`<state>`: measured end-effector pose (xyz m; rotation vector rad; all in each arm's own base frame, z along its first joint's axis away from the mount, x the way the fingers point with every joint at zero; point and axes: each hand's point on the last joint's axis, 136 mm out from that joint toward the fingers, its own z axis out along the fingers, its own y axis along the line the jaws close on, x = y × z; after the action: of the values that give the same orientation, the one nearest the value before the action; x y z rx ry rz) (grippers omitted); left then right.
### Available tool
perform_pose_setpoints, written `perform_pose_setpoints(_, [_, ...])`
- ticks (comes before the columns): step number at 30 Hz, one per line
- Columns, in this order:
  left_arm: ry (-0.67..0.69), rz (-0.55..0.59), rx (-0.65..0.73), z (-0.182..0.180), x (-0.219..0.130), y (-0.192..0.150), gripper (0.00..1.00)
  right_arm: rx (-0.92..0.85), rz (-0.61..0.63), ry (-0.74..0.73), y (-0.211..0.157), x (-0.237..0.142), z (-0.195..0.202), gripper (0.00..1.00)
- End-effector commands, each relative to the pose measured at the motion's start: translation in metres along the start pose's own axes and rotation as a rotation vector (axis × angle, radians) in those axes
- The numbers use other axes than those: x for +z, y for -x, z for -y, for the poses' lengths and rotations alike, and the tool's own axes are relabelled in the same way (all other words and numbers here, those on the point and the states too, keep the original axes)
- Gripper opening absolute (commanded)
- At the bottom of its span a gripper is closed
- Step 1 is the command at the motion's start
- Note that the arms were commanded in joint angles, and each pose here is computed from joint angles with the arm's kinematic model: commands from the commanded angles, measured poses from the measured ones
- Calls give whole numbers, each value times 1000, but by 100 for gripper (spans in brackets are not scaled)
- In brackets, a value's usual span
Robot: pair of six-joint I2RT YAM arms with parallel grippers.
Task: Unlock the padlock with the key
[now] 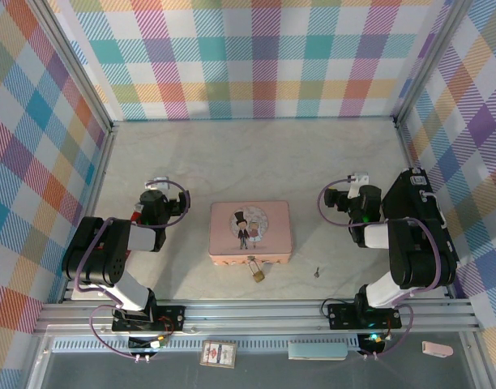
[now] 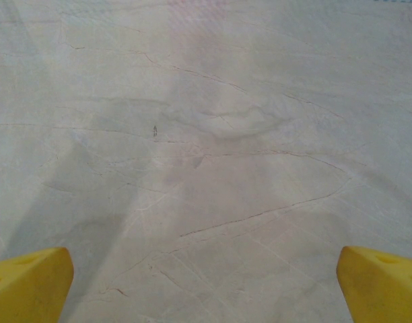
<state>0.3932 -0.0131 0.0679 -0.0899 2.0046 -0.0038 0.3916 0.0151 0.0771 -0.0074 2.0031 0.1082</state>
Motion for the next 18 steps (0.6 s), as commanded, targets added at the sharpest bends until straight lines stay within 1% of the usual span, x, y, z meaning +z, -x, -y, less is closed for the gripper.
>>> perform_pose_setpoints(1, [-7,38,1,0,1,16,100,3,51,3,15,0,-2,99])
perform_pose_setpoints(12, [-1,50,1,-1,0,17,100,2,55,5,16,-1,-2,99])
perform_pose_setpoints(15, [30,89,-7,-6,-12,28,100,-27,42,50,26,-4,-12,99])
perform_pose_setpoints(18, [47,112,-9,-7,-29,46,100,-45,19,54,37,-13,-18,99])
